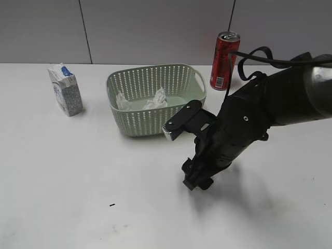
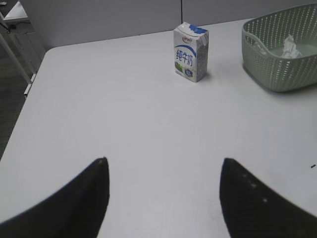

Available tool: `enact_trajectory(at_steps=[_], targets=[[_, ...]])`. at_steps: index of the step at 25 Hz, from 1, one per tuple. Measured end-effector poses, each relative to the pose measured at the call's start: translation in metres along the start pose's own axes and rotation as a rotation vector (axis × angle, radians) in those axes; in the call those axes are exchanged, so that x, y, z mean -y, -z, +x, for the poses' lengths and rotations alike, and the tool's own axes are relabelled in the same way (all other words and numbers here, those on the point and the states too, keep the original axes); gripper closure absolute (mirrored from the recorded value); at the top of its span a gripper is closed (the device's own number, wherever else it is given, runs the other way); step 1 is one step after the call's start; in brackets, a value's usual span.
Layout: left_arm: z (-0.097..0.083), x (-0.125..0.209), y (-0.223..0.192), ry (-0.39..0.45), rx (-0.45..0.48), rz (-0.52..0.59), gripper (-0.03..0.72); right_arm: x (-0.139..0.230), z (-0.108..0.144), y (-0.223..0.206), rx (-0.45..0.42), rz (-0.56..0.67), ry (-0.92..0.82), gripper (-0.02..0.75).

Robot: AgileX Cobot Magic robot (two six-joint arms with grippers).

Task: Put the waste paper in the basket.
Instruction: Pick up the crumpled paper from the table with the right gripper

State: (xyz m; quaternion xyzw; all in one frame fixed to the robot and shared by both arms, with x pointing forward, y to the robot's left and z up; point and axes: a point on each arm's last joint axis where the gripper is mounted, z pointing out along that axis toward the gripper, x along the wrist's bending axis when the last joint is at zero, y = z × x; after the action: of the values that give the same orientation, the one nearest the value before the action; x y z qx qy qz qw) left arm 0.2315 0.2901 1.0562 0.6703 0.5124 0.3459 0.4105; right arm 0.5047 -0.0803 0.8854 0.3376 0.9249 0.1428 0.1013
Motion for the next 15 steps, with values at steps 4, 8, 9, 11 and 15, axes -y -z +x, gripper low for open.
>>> enact_trajectory(at_steps=[4,8,9,11,15], targets=[[0.0,0.0,0.0,0.0,0.0,0.0,0.181,0.002,0.001,-0.006,-0.011,0.015,-0.021,0.248],[0.0,0.0,0.0,0.0,0.0,0.0,0.181,0.003,0.002,-0.007,-0.018,0.023,-0.04,0.407],[0.0,0.0,0.0,0.0,0.0,0.0,0.181,0.003,0.002,-0.005,-0.018,0.027,-0.04,0.472],[0.0,0.0,0.0,0.0,0.0,0.0,0.181,0.003,0.002,-0.001,-0.019,0.038,-0.04,0.61],[0.0,0.0,0.0,0.0,0.0,0.0,0.181,-0.007,-0.001,0.037,-0.003,-0.058,-0.042,0.733]])
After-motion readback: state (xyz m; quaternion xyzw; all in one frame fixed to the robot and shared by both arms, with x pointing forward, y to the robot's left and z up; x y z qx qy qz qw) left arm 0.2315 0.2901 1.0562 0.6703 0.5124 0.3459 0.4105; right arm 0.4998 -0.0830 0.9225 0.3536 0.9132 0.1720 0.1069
